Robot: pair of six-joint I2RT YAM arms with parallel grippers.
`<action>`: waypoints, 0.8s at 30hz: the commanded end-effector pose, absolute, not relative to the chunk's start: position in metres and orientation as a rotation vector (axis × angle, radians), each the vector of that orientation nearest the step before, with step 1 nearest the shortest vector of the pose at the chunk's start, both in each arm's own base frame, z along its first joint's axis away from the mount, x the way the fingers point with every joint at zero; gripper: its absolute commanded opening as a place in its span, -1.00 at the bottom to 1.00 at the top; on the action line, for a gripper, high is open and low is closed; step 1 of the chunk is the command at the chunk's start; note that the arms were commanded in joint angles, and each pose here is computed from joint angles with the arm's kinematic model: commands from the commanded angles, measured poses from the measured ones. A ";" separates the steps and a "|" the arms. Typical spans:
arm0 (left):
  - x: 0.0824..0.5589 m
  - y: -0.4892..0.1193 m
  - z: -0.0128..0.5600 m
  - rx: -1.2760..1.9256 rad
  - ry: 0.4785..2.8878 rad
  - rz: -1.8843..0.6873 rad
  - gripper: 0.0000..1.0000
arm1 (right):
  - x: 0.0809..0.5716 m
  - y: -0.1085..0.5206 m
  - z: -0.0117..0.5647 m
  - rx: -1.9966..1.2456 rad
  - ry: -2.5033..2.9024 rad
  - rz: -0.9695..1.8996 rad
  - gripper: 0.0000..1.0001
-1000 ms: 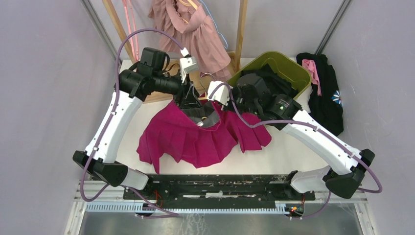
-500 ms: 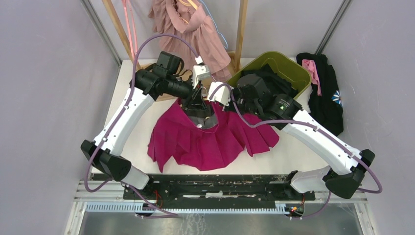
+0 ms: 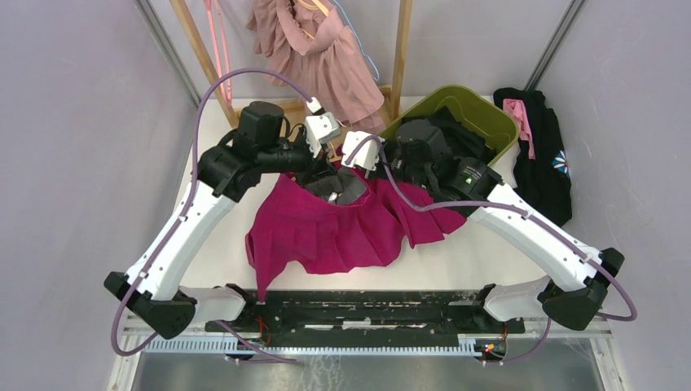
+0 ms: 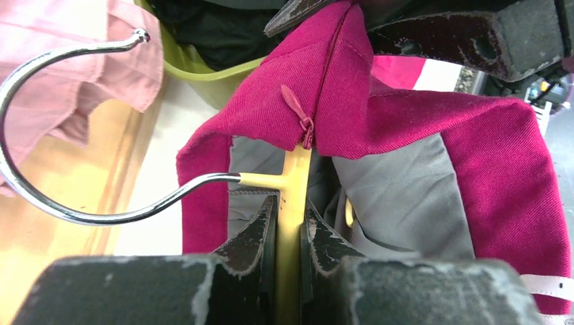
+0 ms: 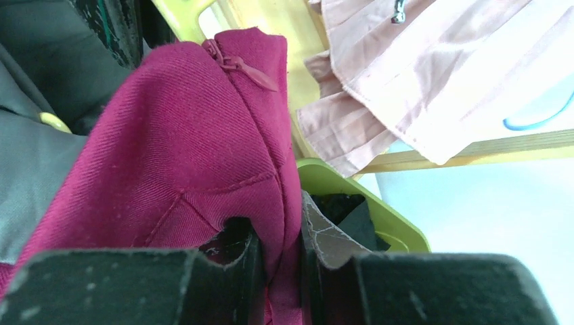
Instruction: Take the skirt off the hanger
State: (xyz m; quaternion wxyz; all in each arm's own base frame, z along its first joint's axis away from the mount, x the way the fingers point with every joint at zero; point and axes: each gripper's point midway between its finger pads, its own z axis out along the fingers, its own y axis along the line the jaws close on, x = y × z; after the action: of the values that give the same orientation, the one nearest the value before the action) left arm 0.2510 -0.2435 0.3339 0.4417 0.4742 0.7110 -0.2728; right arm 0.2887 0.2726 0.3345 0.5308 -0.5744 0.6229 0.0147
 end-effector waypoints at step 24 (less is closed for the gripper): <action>0.316 -0.207 0.427 0.779 1.468 -0.341 -0.94 | 0.284 0.263 0.461 -0.840 1.410 0.206 0.21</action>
State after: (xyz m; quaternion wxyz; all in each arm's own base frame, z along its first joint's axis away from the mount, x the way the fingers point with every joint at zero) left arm 0.3105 -0.2089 0.3601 0.5725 0.3833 0.7094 -0.1486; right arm 0.3013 0.2606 0.4107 0.6316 -0.4200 0.6507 0.0358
